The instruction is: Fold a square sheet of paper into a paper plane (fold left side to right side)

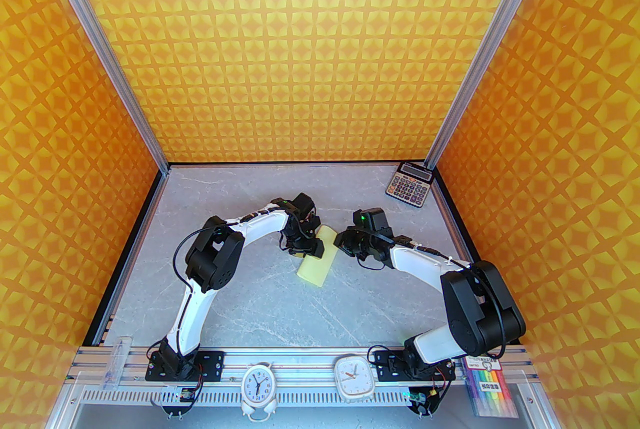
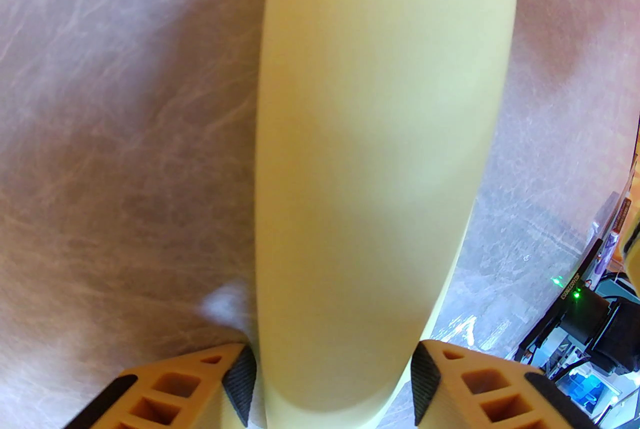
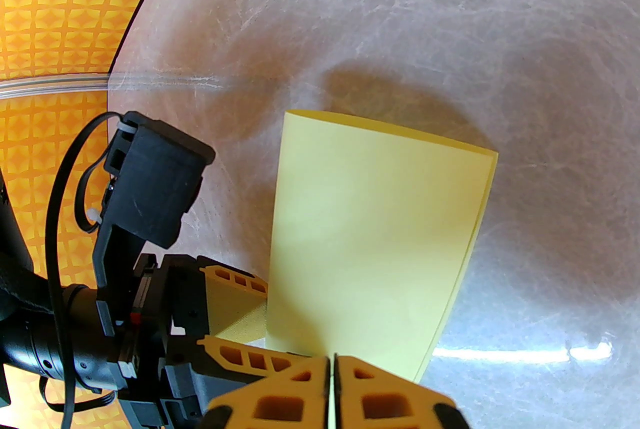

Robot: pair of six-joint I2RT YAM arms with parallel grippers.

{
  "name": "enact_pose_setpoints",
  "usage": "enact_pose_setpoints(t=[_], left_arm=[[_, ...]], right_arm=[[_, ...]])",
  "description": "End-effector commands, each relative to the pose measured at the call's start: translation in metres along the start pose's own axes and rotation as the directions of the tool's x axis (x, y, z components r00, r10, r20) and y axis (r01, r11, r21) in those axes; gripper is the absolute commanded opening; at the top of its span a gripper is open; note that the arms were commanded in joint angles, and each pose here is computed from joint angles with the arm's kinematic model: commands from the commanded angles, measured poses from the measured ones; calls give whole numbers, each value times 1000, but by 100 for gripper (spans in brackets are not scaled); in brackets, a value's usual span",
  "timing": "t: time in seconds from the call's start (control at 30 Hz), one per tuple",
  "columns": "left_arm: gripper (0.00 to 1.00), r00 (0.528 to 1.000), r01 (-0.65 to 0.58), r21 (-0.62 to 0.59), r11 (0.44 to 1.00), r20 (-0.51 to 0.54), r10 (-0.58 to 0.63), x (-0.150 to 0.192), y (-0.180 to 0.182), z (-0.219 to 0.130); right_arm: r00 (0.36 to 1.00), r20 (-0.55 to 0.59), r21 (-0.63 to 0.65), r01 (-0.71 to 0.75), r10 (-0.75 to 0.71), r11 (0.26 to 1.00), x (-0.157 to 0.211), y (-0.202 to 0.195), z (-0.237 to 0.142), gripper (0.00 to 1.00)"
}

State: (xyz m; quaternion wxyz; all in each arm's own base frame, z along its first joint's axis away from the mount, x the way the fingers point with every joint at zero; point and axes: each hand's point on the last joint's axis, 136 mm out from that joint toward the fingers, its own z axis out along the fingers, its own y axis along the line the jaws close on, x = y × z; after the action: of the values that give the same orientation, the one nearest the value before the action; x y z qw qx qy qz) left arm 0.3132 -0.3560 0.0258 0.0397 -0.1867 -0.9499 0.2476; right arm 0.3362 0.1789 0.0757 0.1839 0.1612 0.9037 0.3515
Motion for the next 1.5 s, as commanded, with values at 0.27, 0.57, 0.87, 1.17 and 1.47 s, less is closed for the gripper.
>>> enact_pose_setpoints(t=[0.27, 0.57, 0.87, 1.17, 1.47], left_arm=[[59, 985, 41, -90, 995, -161, -56, 37, 27, 55], [58, 984, 43, -93, 995, -167, -58, 38, 25, 59], [58, 984, 44, -93, 995, -167, -59, 38, 25, 59], [58, 985, 41, -91, 995, -161, -55, 37, 23, 57], [62, 994, 38, -108, 993, -101, -49, 22, 19, 27]], right_arm=[[999, -18, -31, -28, 27, 999, 5, -1, 6, 10], [997, -66, -26, -34, 33, 999, 21, -4, 25, 1], [994, -101, 14, -46, 48, 999, 31, -19, 42, 0], [989, -139, 115, -38, 54, 993, 45, -50, 51, 0], [986, -157, 174, -21, 49, 985, 49, -63, 50, 0]])
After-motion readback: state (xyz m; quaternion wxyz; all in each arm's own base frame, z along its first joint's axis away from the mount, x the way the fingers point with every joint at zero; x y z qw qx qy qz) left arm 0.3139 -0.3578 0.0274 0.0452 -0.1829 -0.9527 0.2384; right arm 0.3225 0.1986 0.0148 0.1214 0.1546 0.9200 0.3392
